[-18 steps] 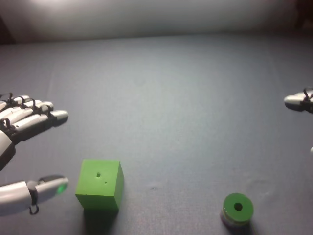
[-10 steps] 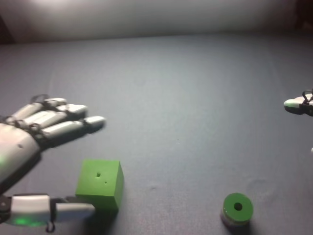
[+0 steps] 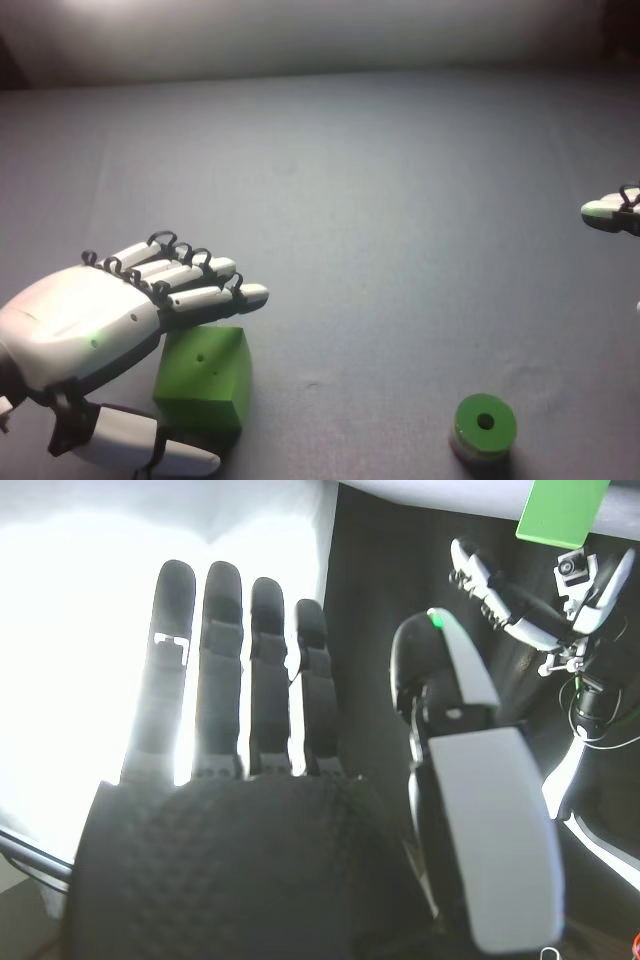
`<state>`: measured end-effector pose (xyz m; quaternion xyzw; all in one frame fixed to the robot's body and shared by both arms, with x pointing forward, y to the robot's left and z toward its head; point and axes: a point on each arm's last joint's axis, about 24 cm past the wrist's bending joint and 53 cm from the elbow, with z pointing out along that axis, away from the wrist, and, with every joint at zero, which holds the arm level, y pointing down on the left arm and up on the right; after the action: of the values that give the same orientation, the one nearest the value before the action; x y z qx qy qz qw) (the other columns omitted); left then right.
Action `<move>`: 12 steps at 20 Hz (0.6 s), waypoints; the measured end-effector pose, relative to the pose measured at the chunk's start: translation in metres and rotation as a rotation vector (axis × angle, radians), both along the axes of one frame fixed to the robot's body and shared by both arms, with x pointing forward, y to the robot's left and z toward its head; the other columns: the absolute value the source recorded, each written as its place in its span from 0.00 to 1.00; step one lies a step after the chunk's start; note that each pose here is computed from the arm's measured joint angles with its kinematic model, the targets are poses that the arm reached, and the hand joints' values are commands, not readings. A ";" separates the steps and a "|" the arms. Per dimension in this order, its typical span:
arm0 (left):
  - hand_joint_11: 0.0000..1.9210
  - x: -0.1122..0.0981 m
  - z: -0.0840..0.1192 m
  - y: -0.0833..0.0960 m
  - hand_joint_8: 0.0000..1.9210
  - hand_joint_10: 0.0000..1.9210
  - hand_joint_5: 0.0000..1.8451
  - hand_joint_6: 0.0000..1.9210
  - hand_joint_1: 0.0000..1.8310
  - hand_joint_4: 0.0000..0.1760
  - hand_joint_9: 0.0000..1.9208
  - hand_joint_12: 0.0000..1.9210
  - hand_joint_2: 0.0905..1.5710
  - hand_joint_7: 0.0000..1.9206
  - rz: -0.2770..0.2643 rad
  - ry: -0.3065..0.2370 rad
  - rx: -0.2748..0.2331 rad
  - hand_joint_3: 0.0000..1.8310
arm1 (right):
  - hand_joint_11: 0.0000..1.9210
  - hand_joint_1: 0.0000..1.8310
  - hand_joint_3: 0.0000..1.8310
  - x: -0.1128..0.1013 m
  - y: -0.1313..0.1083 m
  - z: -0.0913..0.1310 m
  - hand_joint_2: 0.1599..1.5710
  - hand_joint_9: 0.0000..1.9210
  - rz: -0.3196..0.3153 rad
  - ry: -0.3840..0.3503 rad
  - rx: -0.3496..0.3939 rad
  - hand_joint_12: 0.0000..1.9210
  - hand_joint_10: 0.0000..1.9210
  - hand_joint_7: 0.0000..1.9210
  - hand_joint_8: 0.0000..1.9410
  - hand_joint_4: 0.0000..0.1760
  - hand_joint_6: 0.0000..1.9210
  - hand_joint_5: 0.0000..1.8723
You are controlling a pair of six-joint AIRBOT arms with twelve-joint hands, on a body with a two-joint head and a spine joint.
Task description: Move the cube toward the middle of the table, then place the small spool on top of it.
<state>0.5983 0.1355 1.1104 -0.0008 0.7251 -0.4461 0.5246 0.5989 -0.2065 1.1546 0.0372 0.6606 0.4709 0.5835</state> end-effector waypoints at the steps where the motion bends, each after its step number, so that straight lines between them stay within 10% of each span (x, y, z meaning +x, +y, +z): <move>1: 0.00 0.003 -0.005 0.003 0.00 0.00 0.16 0.00 0.40 0.81 0.13 0.38 0.44 0.10 0.014 0.008 0.016 0.00 | 0.14 0.31 0.00 0.000 0.000 0.000 0.82 0.27 0.000 0.000 0.000 0.39 0.00 0.24 0.00 0.00 0.00 0.23; 4: 0.01 0.010 -0.014 0.006 0.00 0.01 0.19 0.00 0.41 0.69 0.19 0.50 0.50 0.15 0.039 0.036 0.026 0.00 | 0.15 0.30 0.00 0.000 0.000 0.000 0.82 0.29 0.000 0.000 0.000 0.41 0.00 0.26 0.00 0.00 0.00 0.23; 5: 0.07 0.010 -0.013 0.002 0.01 0.02 0.23 0.00 0.46 0.35 0.27 0.54 0.55 0.23 0.031 0.034 0.021 0.00 | 0.15 0.29 0.00 0.000 0.000 0.000 0.82 0.29 0.001 0.000 0.000 0.44 0.00 0.26 0.00 0.00 0.00 0.23; 7: 0.16 0.010 -0.010 -0.007 0.01 0.03 0.29 0.00 0.50 0.04 0.35 0.53 0.63 0.31 0.016 0.023 0.006 0.00 | 0.15 0.30 0.00 0.000 0.001 0.000 0.82 0.30 0.003 -0.001 -0.001 0.44 0.00 0.27 0.00 0.00 0.00 0.24; 9: 0.24 0.012 -0.006 -0.013 0.05 0.27 0.38 0.00 0.53 0.00 0.39 0.63 0.66 0.41 0.006 0.013 -0.012 0.00 | 0.14 0.30 0.00 0.000 0.000 0.000 0.83 0.29 0.002 0.000 -0.001 0.44 0.00 0.27 0.00 0.00 0.00 0.23; 10: 0.37 0.015 -0.001 -0.015 0.60 0.55 0.43 0.41 0.65 0.00 0.42 0.66 0.73 0.46 0.005 -0.001 -0.022 0.00 | 0.14 0.32 0.00 0.000 0.000 0.000 0.82 0.31 0.002 0.000 -0.001 0.48 0.00 0.28 0.00 0.00 0.00 0.24; 12: 0.41 0.019 0.005 -0.018 0.69 0.57 0.42 0.51 0.67 0.00 0.45 0.68 0.74 0.47 0.008 -0.017 -0.043 0.00 | 0.13 0.32 0.00 0.000 0.001 0.000 0.82 0.30 0.003 -0.001 -0.002 0.48 0.00 0.27 0.00 0.00 0.00 0.23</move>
<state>0.6178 0.1180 1.1159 -0.0111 0.7109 -0.4595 0.5322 0.5986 -0.2060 1.1546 0.0356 0.6608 0.4713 0.5831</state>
